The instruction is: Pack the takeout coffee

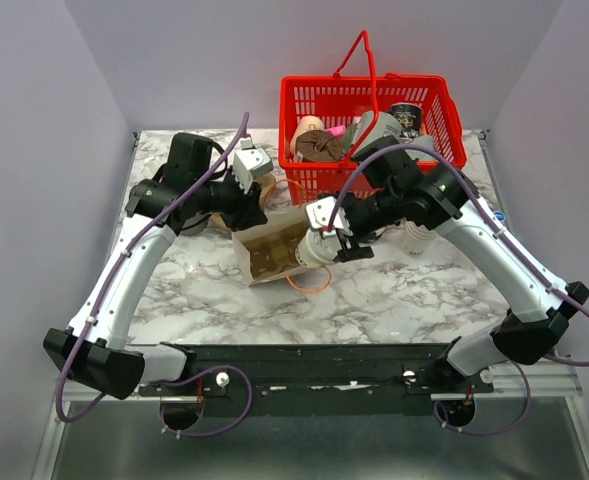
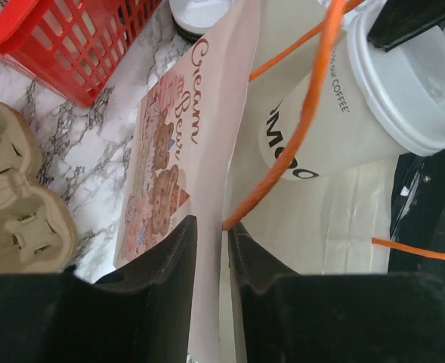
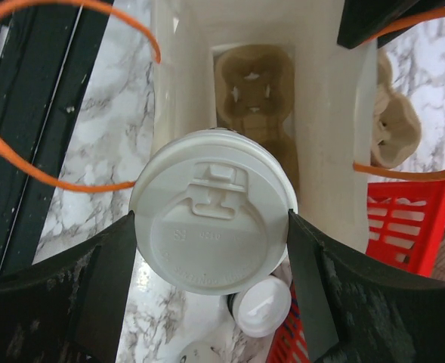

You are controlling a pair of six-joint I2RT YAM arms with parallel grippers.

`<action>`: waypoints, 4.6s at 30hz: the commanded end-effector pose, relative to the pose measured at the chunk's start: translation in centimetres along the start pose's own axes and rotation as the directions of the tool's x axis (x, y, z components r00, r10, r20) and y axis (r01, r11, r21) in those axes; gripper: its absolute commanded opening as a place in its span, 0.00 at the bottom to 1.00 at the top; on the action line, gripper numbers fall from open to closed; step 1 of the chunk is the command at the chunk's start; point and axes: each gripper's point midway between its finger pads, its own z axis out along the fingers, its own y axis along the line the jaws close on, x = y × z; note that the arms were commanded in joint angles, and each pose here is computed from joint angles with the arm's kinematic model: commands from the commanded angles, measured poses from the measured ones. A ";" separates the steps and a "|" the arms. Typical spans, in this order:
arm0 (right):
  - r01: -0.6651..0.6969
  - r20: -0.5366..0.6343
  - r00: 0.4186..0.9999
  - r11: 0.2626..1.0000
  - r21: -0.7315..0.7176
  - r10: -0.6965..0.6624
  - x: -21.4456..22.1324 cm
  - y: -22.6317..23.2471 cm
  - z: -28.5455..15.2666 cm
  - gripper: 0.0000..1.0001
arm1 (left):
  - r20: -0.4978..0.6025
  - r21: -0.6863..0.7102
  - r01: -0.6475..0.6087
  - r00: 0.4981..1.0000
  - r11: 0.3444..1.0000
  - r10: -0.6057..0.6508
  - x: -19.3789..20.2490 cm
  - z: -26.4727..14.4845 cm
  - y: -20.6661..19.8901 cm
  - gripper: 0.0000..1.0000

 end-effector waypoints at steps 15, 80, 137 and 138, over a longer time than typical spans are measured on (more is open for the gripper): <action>0.170 -0.137 0.974 0.982 -0.081 -0.180 2.1 3.3 -0.4 0.00 | 0.160 0.210 -0.120 0.983 0.970 0.087 -1.1 -1.5 -6.0 0.58; 0.386 -0.196 0.907 0.922 0.030 -0.373 5.5 -2.8 8.4 0.01 | -0.008 0.173 0.341 0.939 0.924 -0.345 6.9 2.9 3.6 0.78; 0.413 -0.211 0.889 0.911 -0.011 -0.406 9.7 -4.0 13.4 0.00 | -0.148 0.193 0.441 0.896 0.877 -0.418 9.3 5.0 5.3 0.79; 0.421 -0.202 0.888 0.907 -0.008 -0.414 9.5 -4.0 13.3 0.01 | -0.153 0.169 0.441 0.895 0.881 -0.419 9.5 5.2 6.0 0.79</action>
